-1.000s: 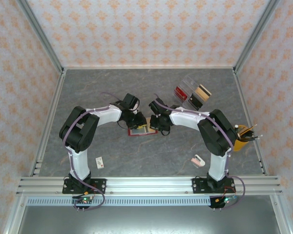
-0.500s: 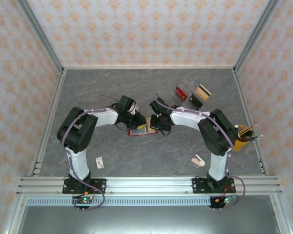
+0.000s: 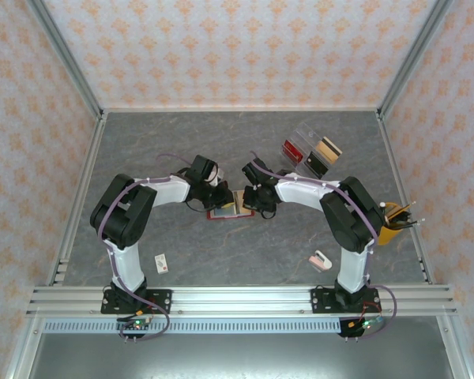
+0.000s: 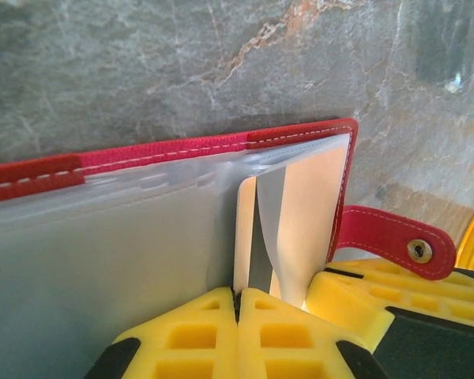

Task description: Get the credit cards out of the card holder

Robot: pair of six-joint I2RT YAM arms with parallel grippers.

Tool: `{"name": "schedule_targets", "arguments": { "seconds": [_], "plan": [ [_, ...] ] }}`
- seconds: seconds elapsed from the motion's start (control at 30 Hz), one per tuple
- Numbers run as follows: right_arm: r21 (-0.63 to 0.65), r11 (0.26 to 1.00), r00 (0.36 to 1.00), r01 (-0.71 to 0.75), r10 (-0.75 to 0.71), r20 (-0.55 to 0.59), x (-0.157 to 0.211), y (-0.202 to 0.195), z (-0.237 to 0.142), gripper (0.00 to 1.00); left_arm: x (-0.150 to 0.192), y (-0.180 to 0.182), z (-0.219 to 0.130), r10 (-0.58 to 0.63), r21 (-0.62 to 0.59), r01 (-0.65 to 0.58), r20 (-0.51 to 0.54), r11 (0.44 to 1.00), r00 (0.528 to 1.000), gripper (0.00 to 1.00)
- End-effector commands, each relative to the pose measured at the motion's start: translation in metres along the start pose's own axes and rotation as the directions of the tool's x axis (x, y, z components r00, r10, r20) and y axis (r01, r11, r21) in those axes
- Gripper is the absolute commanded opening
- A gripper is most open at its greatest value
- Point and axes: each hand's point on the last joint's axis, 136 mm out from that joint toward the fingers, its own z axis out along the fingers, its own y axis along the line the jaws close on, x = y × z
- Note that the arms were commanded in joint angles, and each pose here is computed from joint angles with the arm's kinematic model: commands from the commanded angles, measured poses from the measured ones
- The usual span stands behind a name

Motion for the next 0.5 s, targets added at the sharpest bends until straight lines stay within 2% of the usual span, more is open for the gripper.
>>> {"name": "schedule_targets", "arguments": {
  "seconds": [0.0,0.3,0.47],
  "plan": [
    [0.044,0.999,1.000,0.015,-0.015,-0.015,0.009,-0.010,0.008,0.15,0.003,0.000,-0.012,0.048,-0.064,-0.048,0.003,0.997,0.999,0.00],
    [0.110,0.994,1.000,0.017,-0.017,0.000,0.005,-0.020,0.005,0.17,0.004,0.026,-0.035,0.084,-0.261,-0.079,0.009,0.962,0.996,0.00],
    [0.049,0.998,0.999,0.030,-0.032,0.024,0.000,-0.007,-0.006,0.17,0.003,0.027,-0.040,0.093,-0.277,-0.085,0.017,0.957,0.996,0.00]
  ]
}}
